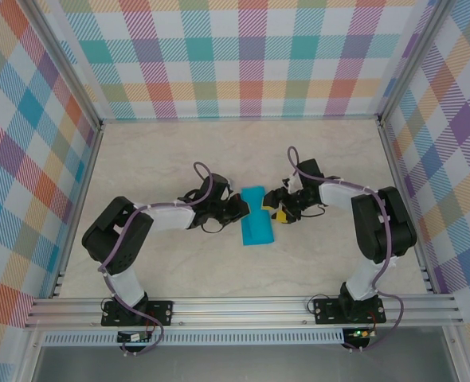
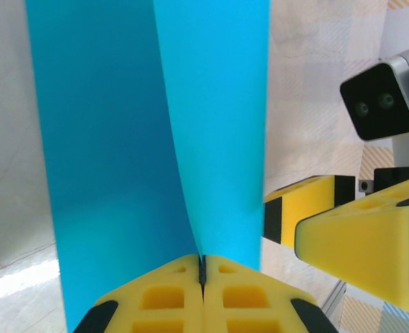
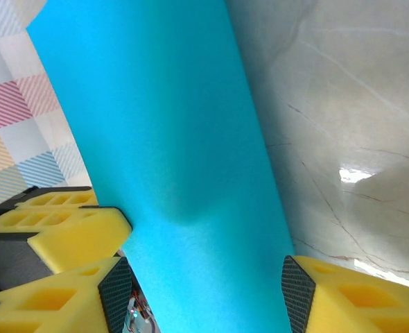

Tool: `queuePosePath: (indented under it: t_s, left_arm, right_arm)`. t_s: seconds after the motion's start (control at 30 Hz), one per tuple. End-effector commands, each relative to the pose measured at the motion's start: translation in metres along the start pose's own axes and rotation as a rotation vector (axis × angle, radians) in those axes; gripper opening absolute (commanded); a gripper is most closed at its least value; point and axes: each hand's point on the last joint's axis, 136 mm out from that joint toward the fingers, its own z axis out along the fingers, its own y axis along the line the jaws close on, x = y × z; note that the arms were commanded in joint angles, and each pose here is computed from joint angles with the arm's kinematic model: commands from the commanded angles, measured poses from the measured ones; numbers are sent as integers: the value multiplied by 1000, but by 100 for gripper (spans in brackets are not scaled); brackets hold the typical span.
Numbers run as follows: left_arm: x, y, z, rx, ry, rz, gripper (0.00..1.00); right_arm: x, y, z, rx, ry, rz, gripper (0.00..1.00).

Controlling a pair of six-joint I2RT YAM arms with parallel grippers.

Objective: Fold a paper plane with a square sheet of paper (pick it up from the middle)
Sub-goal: First fold in half a square sheet of paper at the center of the table.

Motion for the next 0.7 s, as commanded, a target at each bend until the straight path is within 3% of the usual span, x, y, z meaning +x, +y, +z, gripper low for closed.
queuePosePath:
  t_s: [0.0,0.57,0.67]
  left_arm:
    - [2,-1,0,-15,50,69,3]
    - [-5,10,3,5,123,82,3]
    - [-5,12,4,12,148,91,3]
  right_arm:
    - [8,12,-8,-41,41,-98,62]
    - [4,-5,13,-26,118,-99,56]
    - [5,-8,14,-18,127,-100,51]
